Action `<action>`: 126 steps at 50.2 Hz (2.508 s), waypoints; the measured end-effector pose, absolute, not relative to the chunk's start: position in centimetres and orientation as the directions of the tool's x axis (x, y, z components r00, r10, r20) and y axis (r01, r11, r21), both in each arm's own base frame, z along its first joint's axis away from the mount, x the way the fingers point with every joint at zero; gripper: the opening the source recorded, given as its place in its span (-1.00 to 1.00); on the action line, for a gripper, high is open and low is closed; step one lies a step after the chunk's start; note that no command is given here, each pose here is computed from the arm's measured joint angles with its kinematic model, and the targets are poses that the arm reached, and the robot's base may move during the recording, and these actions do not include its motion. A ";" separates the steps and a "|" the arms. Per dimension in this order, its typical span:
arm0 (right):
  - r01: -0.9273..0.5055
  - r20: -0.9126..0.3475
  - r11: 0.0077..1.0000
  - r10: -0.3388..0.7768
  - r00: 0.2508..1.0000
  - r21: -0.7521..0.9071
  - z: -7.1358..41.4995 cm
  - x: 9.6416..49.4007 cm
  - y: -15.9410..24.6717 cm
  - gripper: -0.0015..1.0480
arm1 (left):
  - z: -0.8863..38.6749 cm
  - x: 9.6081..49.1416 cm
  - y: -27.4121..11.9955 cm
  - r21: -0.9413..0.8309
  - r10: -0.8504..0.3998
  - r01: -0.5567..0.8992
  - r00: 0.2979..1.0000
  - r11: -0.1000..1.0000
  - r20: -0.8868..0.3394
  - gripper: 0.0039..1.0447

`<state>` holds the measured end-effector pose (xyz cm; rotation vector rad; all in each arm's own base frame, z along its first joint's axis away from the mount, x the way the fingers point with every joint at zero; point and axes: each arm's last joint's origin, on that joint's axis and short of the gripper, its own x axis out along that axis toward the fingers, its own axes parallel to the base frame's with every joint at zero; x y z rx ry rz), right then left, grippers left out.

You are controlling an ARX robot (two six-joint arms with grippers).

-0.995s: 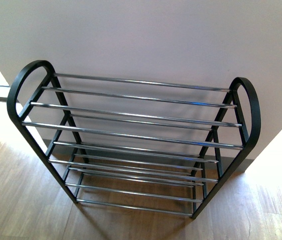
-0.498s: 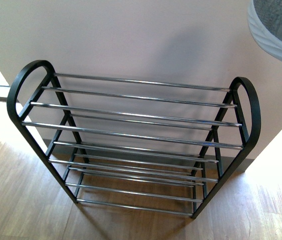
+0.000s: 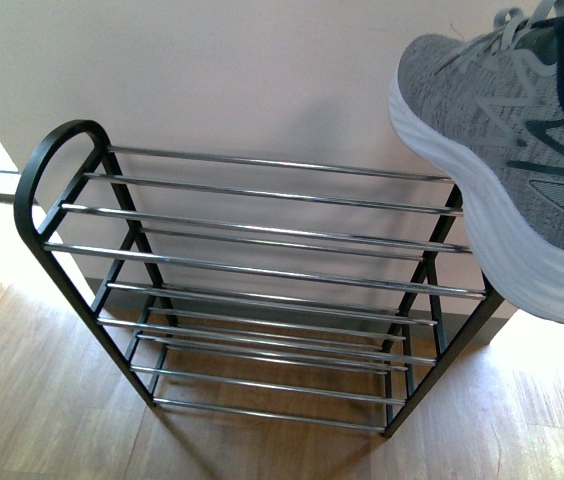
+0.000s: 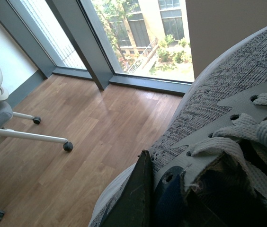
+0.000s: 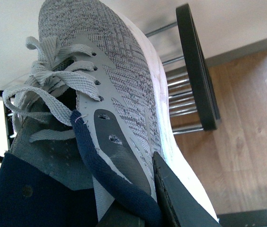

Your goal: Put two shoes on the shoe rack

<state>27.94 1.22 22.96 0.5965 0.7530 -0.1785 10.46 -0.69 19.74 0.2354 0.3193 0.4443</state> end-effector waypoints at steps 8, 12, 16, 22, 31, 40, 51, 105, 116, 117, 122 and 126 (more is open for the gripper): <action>0.455 -0.723 0.756 0.035 0.690 0.471 22.0 28.1 1.4 -0.97 | 19.7 10.5 -0.7 0.291 0.455 -0.382 0.855 0.877 -0.250 -0.97; 0.498 -0.734 0.727 0.011 0.679 0.472 21.7 28.1 1.6 -0.97 | 19.7 10.5 -0.7 0.291 0.455 -0.382 0.855 0.877 -0.250 -0.97; 0.535 -0.740 0.701 -0.016 0.672 0.471 21.4 28.1 2.2 -0.97 | 19.7 10.5 -0.7 0.291 0.455 -0.382 0.855 0.877 -0.250 -0.97; 0.550 -0.741 0.687 -0.025 0.671 0.475 21.1 28.3 3.2 -0.97 | 19.7 10.5 -0.7 0.291 0.455 -0.382 0.855 0.877 -0.250 -0.97; 0.529 -0.753 0.694 0.030 0.657 0.489 19.5 28.1 5.0 -0.97 | 19.7 10.5 -0.7 0.291 0.455 -0.382 0.855 0.877 -0.250 -0.97; 0.529 -0.778 0.700 0.063 0.625 0.481 17.7 27.3 6.2 -0.97 | 19.7 10.5 -0.7 0.291 0.455 -0.382 0.855 0.877 -0.250 -0.97; 0.529 -0.766 0.716 0.011 0.643 0.455 16.5 27.8 6.9 -0.97 | 19.7 10.5 -0.7 0.291 0.456 -0.383 0.854 0.877 -0.250 -0.97; 0.459 -0.668 0.769 -0.056 0.742 0.445 13.5 34.7 7.6 -0.97 | 19.7 10.5 -0.7 0.290 0.455 -0.382 0.855 0.877 -0.250 -0.97; 0.460 -0.678 0.797 -0.088 0.729 0.392 13.2 35.6 7.1 -0.54 | 19.7 10.5 -0.7 0.290 0.455 -0.382 0.855 0.877 -0.250 -0.97; 0.466 -0.685 0.800 -0.097 0.722 0.378 13.2 35.7 7.0 -0.44 | 19.7 10.5 -0.7 0.291 0.455 -0.382 0.855 0.877 -0.250 -0.97; 0.471 -0.726 0.824 -0.110 0.679 0.316 13.1 36.0 6.6 -0.02 | 19.7 10.5 -0.7 0.291 0.456 -0.383 0.854 0.877 -0.250 -0.97; 0.459 -0.735 0.836 -0.103 0.670 0.301 13.1 36.1 6.4 0.19 | 19.7 10.5 -0.7 0.290 0.455 -0.382 0.855 0.877 -0.250 -0.97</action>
